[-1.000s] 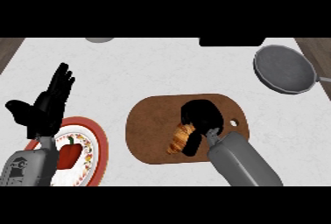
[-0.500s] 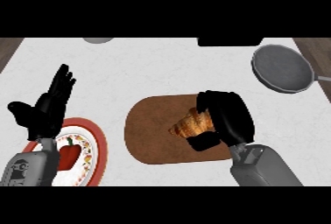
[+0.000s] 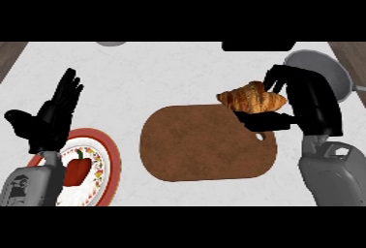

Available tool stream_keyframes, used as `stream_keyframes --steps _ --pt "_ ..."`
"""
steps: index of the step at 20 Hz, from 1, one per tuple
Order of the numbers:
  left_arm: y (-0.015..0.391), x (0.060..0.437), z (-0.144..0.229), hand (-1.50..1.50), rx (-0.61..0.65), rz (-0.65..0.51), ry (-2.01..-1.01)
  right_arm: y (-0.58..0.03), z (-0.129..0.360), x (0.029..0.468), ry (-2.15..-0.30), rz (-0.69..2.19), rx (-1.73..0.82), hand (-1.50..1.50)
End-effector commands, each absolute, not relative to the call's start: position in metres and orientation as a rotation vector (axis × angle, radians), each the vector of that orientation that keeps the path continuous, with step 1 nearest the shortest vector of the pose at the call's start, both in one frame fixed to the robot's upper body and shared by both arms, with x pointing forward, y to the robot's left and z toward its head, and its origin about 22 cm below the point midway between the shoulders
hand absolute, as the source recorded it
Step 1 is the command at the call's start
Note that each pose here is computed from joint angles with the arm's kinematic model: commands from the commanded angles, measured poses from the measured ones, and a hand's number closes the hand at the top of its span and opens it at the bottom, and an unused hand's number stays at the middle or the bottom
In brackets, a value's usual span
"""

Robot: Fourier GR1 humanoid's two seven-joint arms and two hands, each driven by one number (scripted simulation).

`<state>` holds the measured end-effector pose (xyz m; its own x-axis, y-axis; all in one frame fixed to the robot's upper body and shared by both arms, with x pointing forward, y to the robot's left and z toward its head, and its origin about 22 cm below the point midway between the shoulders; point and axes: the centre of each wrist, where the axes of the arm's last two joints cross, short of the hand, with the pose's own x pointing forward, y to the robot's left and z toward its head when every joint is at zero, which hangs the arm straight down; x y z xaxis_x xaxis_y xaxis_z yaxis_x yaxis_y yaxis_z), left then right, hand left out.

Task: Pick the croissant from the cutting board and place it in the pan

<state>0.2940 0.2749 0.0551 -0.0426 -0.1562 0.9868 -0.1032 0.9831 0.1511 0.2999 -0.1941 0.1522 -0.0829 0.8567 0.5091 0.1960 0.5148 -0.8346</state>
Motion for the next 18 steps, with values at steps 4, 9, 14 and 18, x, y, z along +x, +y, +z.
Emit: stream_keyframes --steps 4,9,14,18 --pt "0.283 0.29 0.046 0.0 0.2 -0.06 -1.623 -0.271 0.159 0.349 -1.625 0.448 -0.862 1.5" --pt "0.272 0.307 0.062 0.0 0.197 -0.056 -1.626 -0.35 0.142 0.37 -1.56 0.46 -1.007 1.5" --pt "0.263 0.306 0.051 0.0 0.166 -0.069 -1.637 -0.391 0.126 0.383 -1.499 0.528 -1.18 1.5" --pt "0.25 0.303 0.055 0.0 0.151 -0.089 -1.651 -0.411 0.105 0.388 -1.443 0.507 -1.269 1.5"
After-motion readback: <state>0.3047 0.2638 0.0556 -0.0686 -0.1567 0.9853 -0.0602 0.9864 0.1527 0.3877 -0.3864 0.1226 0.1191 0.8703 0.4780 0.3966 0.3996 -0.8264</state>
